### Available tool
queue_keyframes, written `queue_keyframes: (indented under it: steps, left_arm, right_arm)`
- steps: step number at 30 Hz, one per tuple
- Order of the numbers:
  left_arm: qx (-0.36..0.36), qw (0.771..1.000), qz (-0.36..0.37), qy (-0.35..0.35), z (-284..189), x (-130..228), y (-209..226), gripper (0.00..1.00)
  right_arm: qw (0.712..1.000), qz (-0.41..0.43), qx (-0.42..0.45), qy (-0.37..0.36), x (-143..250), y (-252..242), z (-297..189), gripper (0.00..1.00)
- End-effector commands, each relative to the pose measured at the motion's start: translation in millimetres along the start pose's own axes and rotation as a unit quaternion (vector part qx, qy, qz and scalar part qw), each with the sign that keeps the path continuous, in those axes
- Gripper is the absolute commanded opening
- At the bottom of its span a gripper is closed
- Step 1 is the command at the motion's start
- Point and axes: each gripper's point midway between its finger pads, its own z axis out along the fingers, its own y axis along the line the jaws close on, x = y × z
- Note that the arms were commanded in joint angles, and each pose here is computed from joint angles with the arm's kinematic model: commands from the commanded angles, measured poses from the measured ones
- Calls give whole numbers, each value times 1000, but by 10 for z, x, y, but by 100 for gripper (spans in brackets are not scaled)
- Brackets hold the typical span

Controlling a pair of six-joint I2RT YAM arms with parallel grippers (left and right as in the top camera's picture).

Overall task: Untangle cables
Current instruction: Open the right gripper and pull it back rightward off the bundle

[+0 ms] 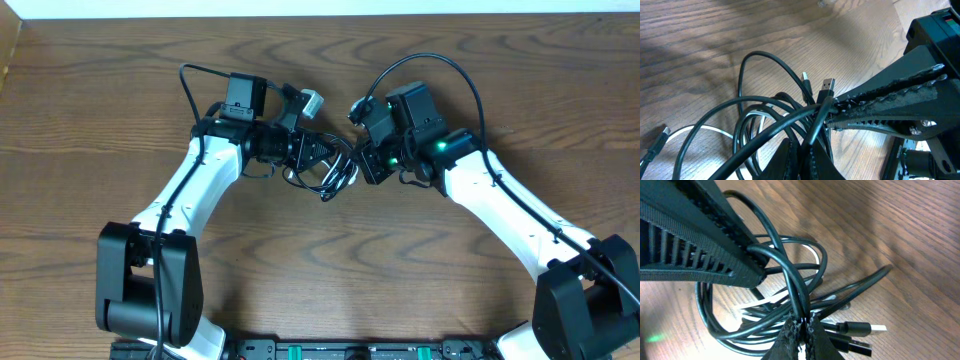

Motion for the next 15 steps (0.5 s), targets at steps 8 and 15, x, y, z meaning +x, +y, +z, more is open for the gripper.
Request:
queue_keyframes:
  steps: [8,15]
  left_arm:
    - [-56,998,-38,-7,-3,-28,201,7]
    - [-77,996,-41,-7,-13,-25,271,7]
  right_arm:
    - [988,35,-149,-23,-81,155,-219,1]
    - [971,57,-224,-54,-119,38,-524,1]
